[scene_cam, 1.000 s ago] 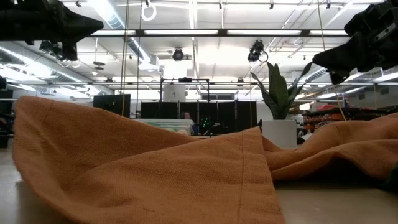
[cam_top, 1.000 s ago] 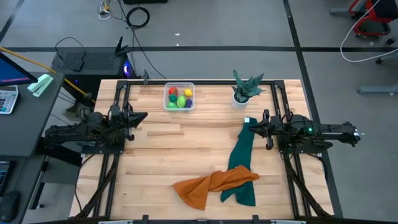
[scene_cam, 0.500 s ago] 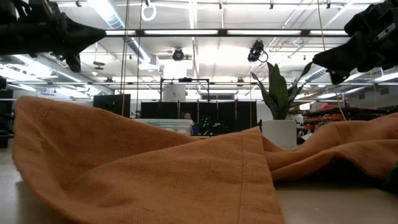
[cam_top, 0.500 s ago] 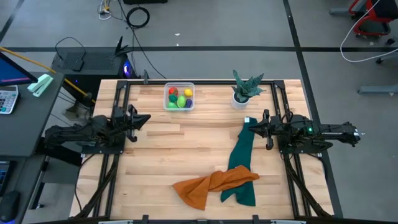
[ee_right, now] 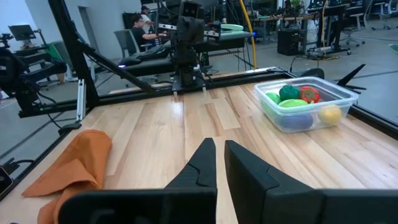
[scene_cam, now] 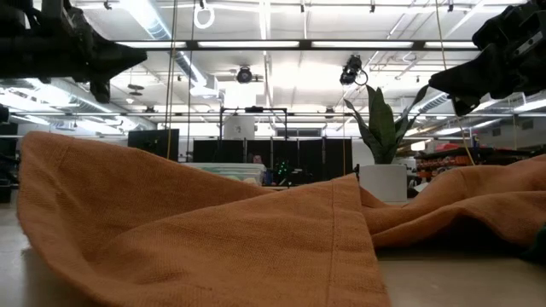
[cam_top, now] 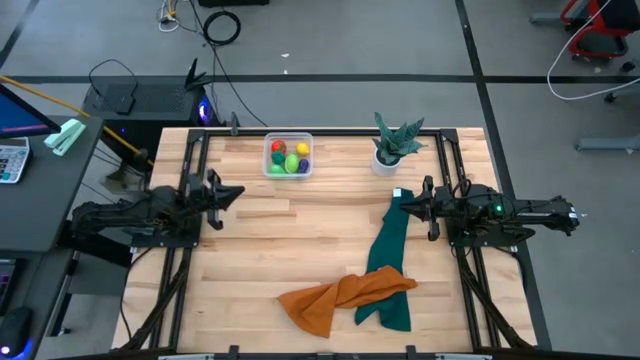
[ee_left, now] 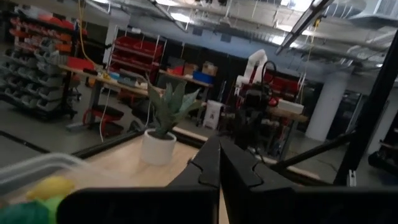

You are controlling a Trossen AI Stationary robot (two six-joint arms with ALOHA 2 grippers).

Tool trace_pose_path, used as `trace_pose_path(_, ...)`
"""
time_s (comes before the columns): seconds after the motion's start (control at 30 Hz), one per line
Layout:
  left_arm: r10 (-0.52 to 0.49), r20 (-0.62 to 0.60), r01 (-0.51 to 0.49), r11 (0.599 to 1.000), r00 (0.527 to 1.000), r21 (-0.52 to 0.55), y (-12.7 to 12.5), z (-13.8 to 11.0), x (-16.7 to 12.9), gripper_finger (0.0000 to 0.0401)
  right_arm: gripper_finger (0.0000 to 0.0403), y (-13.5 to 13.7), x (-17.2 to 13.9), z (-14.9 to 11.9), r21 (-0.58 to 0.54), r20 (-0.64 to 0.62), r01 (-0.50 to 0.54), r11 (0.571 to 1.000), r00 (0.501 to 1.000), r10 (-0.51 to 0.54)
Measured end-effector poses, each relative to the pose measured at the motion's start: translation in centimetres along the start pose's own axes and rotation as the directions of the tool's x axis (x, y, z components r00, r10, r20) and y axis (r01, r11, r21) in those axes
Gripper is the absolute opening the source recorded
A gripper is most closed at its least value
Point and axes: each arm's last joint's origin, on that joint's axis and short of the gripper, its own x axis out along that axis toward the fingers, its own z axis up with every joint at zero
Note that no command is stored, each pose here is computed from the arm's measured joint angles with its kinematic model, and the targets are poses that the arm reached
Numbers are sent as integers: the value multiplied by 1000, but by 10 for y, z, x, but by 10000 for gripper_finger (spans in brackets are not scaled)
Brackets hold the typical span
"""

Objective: Pick and placing Produce into tupperware
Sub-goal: Return to Home Position

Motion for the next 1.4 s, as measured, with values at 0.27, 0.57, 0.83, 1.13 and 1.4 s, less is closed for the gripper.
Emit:
trace_pose_path(0.27,5,-114,-4,1000,993,3,2,-11,-1,23,1,0,0,0,0,0,0,1000,1000,0)
trace_pose_path(0.57,13,-151,-1,997,988,78,3,-15,-1,18,1,0,0,0,0,0,0,1000,1000,0)
trace_pose_path(0.83,14,-152,4,993,988,119,3,-15,-1,26,1,0,0,0,0,0,0,1000,1000,0)
trace_pose_path(1.13,16,-152,3,993,988,120,3,-15,-1,36,1,0,0,0,0,0,0,1000,1000,0)
trace_pose_path(1.4,16,-152,3,993,988,120,3,-15,-1,26,1,0,0,0,0,0,0,1000,1000,0)
